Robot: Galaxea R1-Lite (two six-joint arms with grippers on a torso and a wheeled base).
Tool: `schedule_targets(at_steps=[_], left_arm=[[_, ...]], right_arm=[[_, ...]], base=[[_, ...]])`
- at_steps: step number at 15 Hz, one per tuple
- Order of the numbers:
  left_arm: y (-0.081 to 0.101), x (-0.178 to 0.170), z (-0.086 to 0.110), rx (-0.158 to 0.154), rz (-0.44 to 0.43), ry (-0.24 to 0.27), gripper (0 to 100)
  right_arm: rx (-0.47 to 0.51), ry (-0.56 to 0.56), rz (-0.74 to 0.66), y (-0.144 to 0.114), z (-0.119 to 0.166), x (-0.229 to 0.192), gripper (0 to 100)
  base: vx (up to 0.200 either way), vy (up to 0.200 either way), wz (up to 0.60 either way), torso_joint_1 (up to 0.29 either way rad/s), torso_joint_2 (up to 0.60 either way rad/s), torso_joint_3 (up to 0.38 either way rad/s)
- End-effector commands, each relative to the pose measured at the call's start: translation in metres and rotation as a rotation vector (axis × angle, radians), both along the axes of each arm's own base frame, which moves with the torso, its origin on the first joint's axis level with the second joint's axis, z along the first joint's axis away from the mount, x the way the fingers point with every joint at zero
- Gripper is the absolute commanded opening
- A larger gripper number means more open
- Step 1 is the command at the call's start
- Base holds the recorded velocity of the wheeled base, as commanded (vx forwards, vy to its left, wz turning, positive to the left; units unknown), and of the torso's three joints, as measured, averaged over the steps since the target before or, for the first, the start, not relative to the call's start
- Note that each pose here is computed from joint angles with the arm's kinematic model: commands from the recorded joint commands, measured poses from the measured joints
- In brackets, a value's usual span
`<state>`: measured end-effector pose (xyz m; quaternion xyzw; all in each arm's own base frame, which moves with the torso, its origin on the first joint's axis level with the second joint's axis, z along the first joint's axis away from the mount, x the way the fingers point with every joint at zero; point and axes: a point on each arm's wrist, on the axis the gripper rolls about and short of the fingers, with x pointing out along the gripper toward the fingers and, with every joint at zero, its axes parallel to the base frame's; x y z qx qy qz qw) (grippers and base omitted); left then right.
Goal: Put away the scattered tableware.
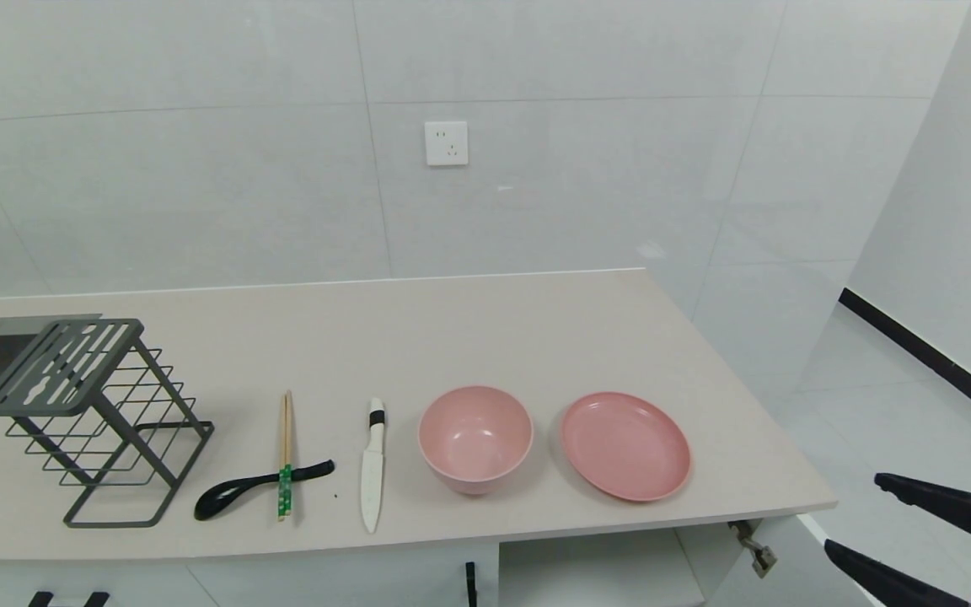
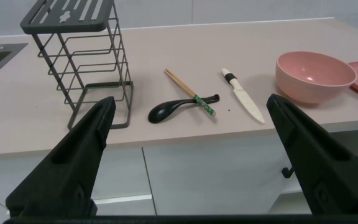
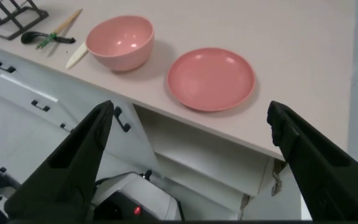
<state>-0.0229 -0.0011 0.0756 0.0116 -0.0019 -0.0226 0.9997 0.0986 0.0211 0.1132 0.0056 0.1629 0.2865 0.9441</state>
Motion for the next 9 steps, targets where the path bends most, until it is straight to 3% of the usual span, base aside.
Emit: schedule_targets(at_steps=[1, 9], left_arm=[[0.0, 0.0, 0.0, 0.0, -0.001, 0.0, 100], [0.0, 0.0, 0.0, 0.0, 0.001, 0.002, 100]], right_arm=[[-0.017, 0.123, 0.024, 0.004, -0.015, 0.013, 100], [-0.031, 0.196, 0.05, 0.013, -0.035, 0.049, 100]], base=[[0.0, 0.0, 0.0, 0.0, 0.0, 0.0], [0.0, 0.0, 0.0, 0.0, 0.0, 0.0]])
